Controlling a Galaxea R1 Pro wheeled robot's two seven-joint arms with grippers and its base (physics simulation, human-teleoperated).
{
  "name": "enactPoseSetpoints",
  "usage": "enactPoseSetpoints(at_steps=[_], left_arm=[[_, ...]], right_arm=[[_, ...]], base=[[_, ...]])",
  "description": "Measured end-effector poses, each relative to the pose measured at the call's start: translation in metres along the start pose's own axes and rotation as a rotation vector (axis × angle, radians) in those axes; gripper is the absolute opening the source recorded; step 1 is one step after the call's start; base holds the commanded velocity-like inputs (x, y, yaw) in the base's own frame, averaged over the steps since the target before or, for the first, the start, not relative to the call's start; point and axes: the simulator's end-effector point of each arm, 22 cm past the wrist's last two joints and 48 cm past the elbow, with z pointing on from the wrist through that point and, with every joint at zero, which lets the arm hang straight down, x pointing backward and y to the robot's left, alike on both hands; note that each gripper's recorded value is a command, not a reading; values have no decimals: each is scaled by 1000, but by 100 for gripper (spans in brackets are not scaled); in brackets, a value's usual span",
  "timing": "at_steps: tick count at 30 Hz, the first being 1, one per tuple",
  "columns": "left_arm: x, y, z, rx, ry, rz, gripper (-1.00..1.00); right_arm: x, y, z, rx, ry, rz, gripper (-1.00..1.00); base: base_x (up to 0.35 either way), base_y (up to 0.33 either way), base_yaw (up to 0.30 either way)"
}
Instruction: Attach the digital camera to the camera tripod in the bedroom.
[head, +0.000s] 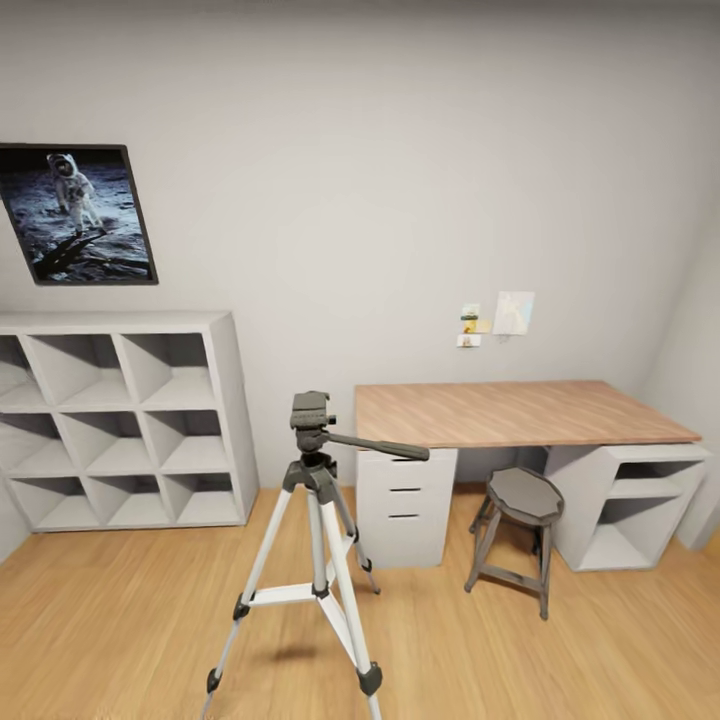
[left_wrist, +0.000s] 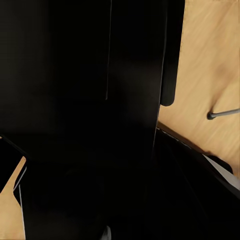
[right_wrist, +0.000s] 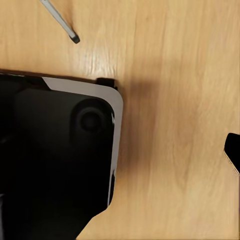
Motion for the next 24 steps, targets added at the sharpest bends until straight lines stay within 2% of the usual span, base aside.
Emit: enactPoseSetpoints(at_steps=[17,24], left_arm=[[0,1,0,-2,0,0,-100],[0,0,0,-1,0,0,-100]], right_arm=[[0,-3,0,5,0,1,100],[0,-5,0,9,0,6,100]], base=[[0,0,267],[0,0,79]])
